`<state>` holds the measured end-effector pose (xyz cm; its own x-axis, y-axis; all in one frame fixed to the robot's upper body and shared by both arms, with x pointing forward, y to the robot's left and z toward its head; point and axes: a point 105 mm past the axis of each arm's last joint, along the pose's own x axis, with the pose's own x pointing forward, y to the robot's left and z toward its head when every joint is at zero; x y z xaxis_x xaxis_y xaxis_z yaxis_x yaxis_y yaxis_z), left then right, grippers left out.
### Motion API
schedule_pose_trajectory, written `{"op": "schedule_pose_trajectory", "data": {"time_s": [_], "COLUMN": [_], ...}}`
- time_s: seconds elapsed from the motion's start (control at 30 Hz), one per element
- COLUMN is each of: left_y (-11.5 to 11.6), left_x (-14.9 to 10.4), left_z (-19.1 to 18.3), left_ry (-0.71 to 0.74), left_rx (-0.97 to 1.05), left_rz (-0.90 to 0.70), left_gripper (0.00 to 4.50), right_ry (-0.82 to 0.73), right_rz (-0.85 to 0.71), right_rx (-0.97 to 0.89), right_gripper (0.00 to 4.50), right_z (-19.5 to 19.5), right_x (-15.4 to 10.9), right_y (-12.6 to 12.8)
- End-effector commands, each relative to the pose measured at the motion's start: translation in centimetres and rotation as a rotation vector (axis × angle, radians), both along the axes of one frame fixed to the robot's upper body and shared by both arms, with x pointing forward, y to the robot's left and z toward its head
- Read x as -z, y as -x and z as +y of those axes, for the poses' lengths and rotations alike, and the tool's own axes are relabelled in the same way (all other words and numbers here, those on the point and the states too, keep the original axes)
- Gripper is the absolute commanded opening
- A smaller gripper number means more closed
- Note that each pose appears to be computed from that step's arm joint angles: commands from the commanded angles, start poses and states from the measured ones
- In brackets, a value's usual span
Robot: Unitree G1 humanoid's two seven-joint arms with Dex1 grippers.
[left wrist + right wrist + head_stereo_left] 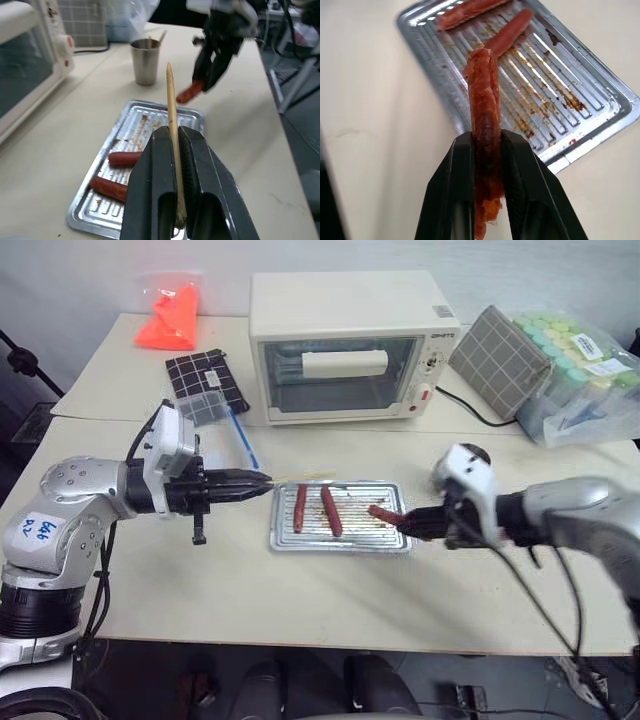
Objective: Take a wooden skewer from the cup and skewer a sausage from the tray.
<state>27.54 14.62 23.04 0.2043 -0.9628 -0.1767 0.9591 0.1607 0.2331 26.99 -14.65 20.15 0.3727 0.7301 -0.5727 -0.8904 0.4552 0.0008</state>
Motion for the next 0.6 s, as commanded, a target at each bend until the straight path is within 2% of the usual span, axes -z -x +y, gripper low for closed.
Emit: {"op": "schedule_pose_trajectory", "data": {"time_s": [0.03,0.3,0.6], "left_y": [1.2,2.3,1.4], "left_x": [0.1,1.0,0.5], "left_z": [-0.2,-0.7,-2.5], "left_ry": [-0.078,-0.164,-0.164], "left_rx": [0.112,0.254,0.332], "left_rz": [0.001,0.019,-0.04], "left_gripper": [0.0,0.0,0.0], "right_ry": [-0.063,-0.06,-0.052], "right_rz": [0.089,0.187,0.203], "right_rx": [-0.13,-0.257,-0.298], "right_gripper": [0.7,0.7,0.7], "right_z": [-0.6,-1.2,-0.7], "right_x": [-1.8,-2.4,-2.2], "right_y": [1.8,3.9,4.6]}}
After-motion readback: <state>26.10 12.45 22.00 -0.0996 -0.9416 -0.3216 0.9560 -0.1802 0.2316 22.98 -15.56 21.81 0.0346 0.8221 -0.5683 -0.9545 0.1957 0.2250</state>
